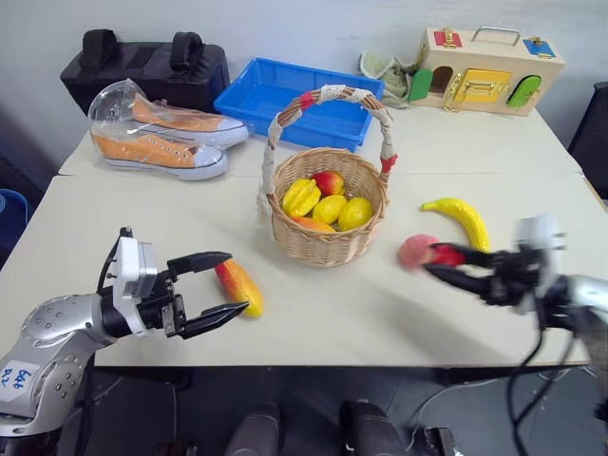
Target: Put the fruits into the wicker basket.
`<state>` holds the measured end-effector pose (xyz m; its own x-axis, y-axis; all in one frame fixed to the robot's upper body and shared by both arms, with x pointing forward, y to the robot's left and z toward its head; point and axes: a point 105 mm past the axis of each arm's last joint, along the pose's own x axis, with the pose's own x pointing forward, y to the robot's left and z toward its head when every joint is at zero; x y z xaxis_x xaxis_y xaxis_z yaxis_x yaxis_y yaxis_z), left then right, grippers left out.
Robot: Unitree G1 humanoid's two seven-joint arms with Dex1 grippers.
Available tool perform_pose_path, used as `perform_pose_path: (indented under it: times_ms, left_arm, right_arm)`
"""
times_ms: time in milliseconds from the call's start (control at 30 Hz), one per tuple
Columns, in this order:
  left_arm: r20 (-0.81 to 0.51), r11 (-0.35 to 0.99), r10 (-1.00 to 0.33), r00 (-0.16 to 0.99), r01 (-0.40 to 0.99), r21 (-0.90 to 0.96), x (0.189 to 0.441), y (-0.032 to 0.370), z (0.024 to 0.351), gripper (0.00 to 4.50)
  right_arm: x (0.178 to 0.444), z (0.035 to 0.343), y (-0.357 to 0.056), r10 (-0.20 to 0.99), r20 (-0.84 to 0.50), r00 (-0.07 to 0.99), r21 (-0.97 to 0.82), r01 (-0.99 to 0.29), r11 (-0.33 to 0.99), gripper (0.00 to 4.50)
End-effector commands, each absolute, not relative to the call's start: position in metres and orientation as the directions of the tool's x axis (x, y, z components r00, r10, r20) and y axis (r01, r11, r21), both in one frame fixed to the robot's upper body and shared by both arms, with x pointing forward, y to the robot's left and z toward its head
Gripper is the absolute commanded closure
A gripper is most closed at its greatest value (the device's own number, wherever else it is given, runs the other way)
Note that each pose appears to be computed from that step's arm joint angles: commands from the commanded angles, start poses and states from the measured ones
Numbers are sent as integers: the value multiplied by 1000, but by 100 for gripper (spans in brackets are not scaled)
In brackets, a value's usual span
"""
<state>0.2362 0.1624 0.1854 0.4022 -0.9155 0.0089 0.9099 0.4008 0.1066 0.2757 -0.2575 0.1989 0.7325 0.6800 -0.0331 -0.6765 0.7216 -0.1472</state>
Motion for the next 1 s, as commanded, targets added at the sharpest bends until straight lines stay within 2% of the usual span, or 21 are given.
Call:
perform_pose_path:
  times_ms: [33, 133, 200, 333, 500, 633, 667, 733, 800, 867, 933, 1000]
  left_arm:
    - [22, 370, -929, 370, 919, 135, 240, 153, 189, 0]
    - [31, 353, -935, 352, 923, 155, 246, 148, 195, 0]
    - [35, 350, -937, 349, 924, 155, 251, 147, 199, 0]
    - [5, 363, -930, 367, 918, 158, 253, 152, 199, 0]
    - [-1, 416, -906, 423, 892, 176, 253, 167, 205, 0]
    - [0, 499, -863, 506, 851, 166, 251, 189, 206, 0]
    - [21, 547, -834, 551, 822, 156, 252, 199, 208, 0]
    - [33, 680, -731, 682, 723, 125, 253, 236, 207, 0]
    - [16, 827, -560, 828, 558, 64, 245, 288, 201, 0]
    - [-14, 895, -443, 896, 444, 38, 232, 321, 195, 0]
    - [-103, 952, -301, 948, 304, 18, 207, 358, 183, 0]
    - [-177, 979, -202, 963, 205, -1, 184, 381, 175, 0]
  right_arm:
    - [294, 205, -316, 484, 40, 874, -226, -464, 856, 298]
    - [322, 186, -350, 340, 8, 940, -316, -320, 893, 298]
    - [345, 173, -366, 240, -9, 971, -304, -231, 924, 298]
    - [363, 146, -371, 188, -117, 975, -275, -214, 937, 298]
    - [361, 143, -380, 165, -121, 979, -236, -189, 953, 144]
    - [355, 171, -377, 255, -18, 967, -289, -250, 924, 16]
    - [353, 178, -371, 311, -1, 951, -314, -295, 902, 3]
    - [346, 199, -350, 460, 58, 886, -401, -401, 823, 3]
    - [329, 219, -313, 650, 144, 746, -471, -526, 708, 3]
    - [315, 222, -288, 736, 163, 657, -472, -603, 643, 3]
    - [285, 209, -245, 887, 57, 458, -491, -761, 425, 3]
    - [262, 200, -214, 946, 39, 321, -480, -824, 300, 3]
